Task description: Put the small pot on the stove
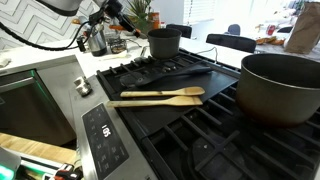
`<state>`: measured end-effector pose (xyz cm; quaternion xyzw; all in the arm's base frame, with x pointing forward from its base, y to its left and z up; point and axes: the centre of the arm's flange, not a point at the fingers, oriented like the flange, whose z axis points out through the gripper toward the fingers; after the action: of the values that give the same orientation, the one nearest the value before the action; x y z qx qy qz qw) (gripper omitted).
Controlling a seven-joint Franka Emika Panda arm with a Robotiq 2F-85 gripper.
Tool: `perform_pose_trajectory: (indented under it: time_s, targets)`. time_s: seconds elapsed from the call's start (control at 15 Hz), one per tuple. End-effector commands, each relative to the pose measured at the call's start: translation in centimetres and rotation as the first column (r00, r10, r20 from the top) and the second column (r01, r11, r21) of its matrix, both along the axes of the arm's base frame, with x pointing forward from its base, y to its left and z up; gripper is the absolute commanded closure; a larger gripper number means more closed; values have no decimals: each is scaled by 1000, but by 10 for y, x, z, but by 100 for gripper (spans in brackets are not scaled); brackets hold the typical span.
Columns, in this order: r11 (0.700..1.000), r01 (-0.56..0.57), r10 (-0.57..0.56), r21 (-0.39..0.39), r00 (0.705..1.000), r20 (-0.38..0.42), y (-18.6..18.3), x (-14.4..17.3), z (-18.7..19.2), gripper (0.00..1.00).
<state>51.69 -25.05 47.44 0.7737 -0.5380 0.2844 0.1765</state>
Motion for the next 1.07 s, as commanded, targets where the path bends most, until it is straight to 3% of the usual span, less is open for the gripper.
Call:
perform_pose_trajectory:
  time_s: [0.0,0.6,1.0]
  targets:
    - [999,25,-25,-37,1000,6,-8,-1,4,92]
    - [994,8,-12,-112,999,-41,-17,15,-7,92]
    - [996,-1,-5,-93,997,-71,-14,25,-18,92]
